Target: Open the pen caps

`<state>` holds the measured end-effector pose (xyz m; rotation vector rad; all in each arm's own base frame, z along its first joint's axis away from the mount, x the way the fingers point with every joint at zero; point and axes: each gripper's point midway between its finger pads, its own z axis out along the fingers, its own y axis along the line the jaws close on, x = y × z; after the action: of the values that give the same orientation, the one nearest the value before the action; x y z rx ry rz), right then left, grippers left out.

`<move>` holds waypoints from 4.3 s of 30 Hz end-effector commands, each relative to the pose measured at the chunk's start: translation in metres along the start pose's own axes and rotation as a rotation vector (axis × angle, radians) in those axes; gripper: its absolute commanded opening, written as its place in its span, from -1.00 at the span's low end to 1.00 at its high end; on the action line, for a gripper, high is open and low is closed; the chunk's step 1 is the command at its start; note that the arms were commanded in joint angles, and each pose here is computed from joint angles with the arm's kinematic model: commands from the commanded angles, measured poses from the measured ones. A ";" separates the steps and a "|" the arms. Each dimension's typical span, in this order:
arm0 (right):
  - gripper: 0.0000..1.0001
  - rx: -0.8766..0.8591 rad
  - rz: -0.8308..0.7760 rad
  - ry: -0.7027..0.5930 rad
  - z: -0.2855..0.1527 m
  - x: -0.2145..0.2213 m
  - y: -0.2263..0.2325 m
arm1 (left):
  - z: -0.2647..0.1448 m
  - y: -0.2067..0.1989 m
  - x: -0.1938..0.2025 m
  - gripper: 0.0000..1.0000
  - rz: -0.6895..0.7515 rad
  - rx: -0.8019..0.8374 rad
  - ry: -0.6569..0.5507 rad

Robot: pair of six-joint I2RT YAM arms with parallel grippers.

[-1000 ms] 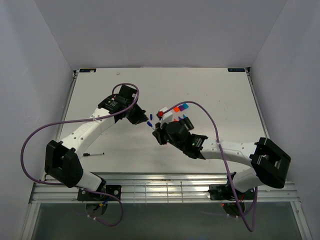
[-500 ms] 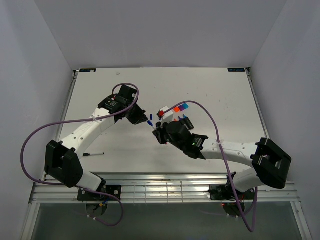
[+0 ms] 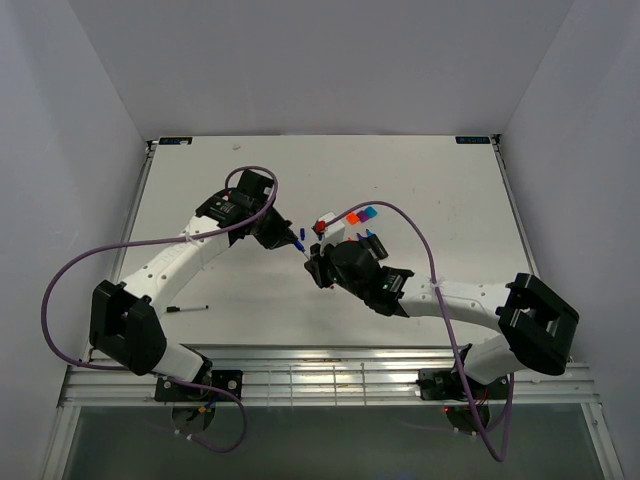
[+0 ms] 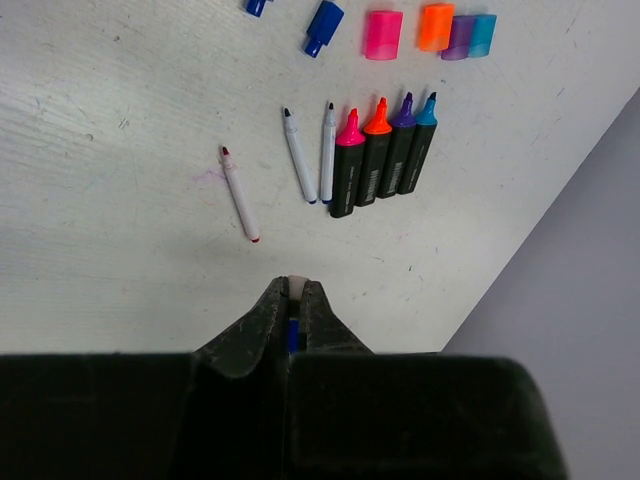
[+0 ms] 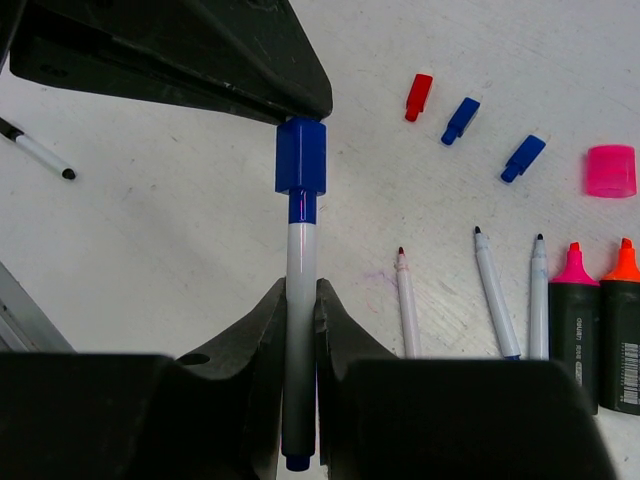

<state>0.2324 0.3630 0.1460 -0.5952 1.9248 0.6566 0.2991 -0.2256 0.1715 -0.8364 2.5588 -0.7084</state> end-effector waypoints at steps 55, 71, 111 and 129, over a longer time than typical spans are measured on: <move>-0.85 -0.080 -0.016 -0.245 -0.022 -0.062 0.005 | -0.023 -0.002 0.026 0.08 0.025 0.135 0.081; -0.85 -0.104 -0.039 -0.260 -0.027 -0.062 0.016 | -0.027 -0.016 0.017 0.13 0.014 0.150 0.055; -0.85 -0.056 -0.044 -0.207 -0.008 -0.059 0.019 | -0.035 -0.017 0.004 -0.49 0.029 0.125 -0.014; -0.85 -0.451 0.024 0.001 -0.017 -0.053 0.042 | -0.056 -0.040 -0.019 -1.00 0.252 0.317 -0.195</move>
<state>0.2370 0.3834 0.1763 -0.7221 1.8617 0.8211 0.2995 -0.2208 0.1974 -0.6311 2.4224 -0.7958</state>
